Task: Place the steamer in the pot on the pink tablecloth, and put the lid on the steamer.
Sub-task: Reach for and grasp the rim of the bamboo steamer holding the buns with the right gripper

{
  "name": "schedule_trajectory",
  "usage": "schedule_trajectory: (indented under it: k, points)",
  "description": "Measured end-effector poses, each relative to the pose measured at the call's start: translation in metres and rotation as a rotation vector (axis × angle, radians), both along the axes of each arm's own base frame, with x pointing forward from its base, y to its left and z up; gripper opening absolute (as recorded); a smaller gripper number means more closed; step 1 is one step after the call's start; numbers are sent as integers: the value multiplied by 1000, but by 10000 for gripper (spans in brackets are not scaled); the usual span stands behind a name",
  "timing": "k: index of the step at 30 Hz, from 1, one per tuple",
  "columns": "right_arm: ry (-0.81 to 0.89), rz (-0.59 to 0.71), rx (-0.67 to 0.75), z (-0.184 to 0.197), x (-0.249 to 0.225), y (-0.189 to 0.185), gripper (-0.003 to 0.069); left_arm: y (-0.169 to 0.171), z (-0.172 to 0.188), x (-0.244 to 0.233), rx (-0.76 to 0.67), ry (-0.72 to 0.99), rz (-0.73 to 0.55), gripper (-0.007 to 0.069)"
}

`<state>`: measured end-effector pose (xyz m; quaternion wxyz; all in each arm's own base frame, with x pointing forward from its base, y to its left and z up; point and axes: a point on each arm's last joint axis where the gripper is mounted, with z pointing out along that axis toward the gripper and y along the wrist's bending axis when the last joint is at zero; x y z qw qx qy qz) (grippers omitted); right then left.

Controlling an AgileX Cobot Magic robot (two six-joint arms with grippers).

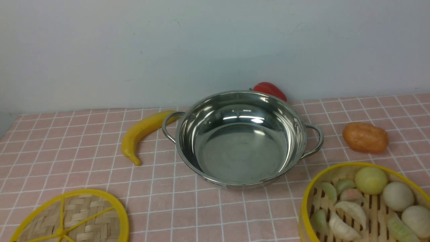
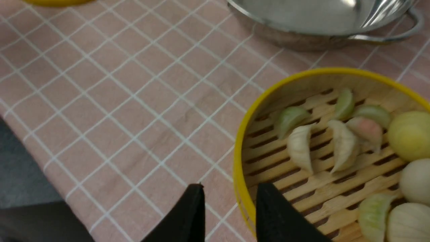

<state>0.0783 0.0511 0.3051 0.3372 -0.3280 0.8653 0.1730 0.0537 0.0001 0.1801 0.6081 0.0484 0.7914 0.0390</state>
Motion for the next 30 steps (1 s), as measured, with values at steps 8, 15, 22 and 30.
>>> schedule_trajectory:
  k: [8, 15, 22, 30]
  points:
    - [276, 200, -169, -36, 33, 29, 239, 0, 0, 0, 0, 0, 0, 243]
    - [308, 145, -301, -66, 62, 55, 239, 0, 0, 0, 0, 0, 0, 243]
    - [324, 154, -402, -91, 88, 76, 269, 0, 0, 0, 0, 0, 0, 243]
    - [362, 159, -467, -110, 109, 87, 325, 0, 0, 0, 0, 0, 0, 243]
